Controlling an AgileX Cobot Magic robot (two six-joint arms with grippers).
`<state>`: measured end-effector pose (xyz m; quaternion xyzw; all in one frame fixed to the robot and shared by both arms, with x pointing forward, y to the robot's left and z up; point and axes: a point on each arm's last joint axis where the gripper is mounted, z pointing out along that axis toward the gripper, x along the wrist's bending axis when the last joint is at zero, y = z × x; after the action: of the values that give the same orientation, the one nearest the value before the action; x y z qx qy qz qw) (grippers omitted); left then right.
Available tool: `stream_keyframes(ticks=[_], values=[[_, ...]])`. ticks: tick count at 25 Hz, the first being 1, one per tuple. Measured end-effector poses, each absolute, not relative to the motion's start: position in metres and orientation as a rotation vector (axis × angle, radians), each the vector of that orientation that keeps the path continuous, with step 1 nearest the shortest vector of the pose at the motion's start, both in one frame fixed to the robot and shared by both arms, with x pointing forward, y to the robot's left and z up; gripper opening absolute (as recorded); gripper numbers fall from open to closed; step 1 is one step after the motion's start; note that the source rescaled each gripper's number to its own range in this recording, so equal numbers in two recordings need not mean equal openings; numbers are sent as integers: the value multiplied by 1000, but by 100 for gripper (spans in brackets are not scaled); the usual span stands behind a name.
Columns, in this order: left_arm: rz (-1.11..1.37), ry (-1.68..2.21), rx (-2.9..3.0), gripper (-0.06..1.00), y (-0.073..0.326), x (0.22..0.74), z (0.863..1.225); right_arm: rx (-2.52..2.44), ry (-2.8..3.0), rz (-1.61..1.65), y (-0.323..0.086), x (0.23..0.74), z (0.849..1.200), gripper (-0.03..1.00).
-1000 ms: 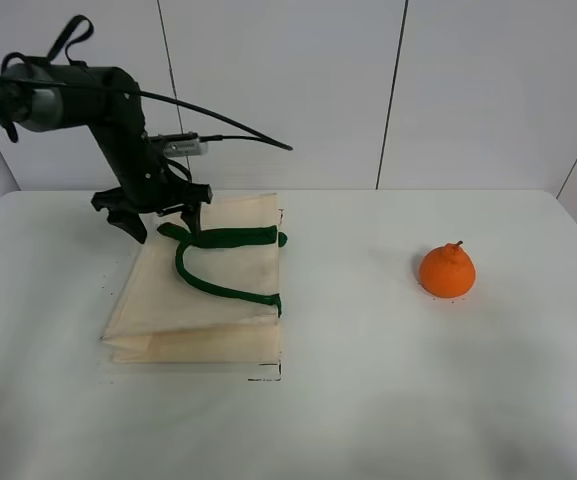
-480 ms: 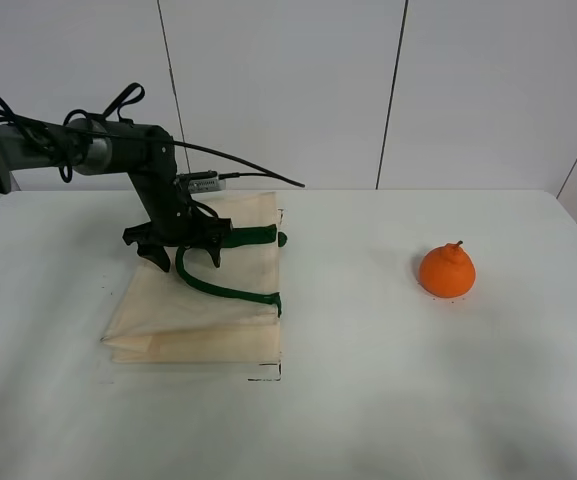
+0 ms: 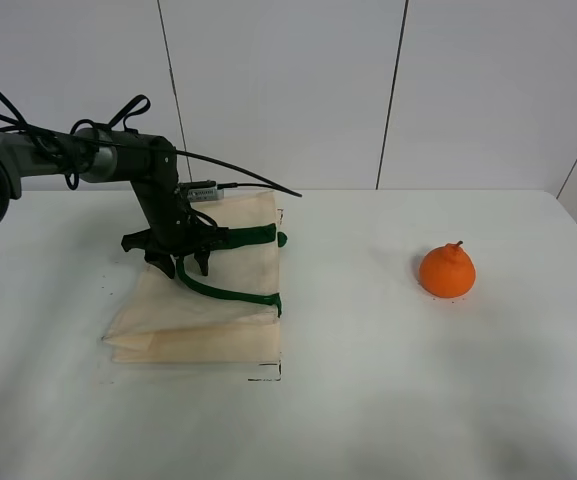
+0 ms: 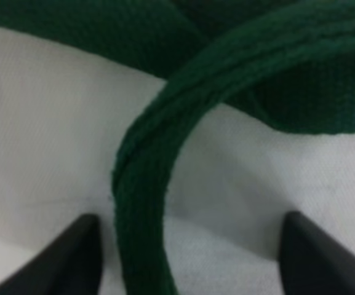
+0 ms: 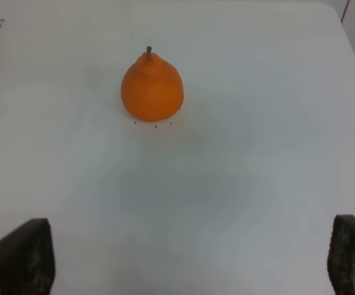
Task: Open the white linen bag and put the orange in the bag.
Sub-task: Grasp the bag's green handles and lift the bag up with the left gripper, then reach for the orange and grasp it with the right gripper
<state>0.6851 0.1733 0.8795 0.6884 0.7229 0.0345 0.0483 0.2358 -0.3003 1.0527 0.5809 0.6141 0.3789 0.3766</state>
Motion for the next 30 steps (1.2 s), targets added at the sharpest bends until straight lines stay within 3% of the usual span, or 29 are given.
stream_keyframes(ticks=[3, 5, 10, 24, 30], values=[[121, 2216, 2097, 19, 174, 685, 879, 1486, 1571, 969, -300, 236, 1053, 98], [139, 2217, 2105, 2, 176, 685, 880, 1486, 1571, 969, -300, 236, 1053, 98], [174, 2201, 2084, 0, 177, 685, 908, 1486, 1571, 969, -300, 236, 1053, 98], [400, 1884, 2013, 0, 183, 667, 1119, 1486, 1571, 969, -300, 236, 1053, 98], [458, 1776, 1934, 0, 186, 647, 1169, 1556, 1638, 906, -299, 255, 1059, 98]])
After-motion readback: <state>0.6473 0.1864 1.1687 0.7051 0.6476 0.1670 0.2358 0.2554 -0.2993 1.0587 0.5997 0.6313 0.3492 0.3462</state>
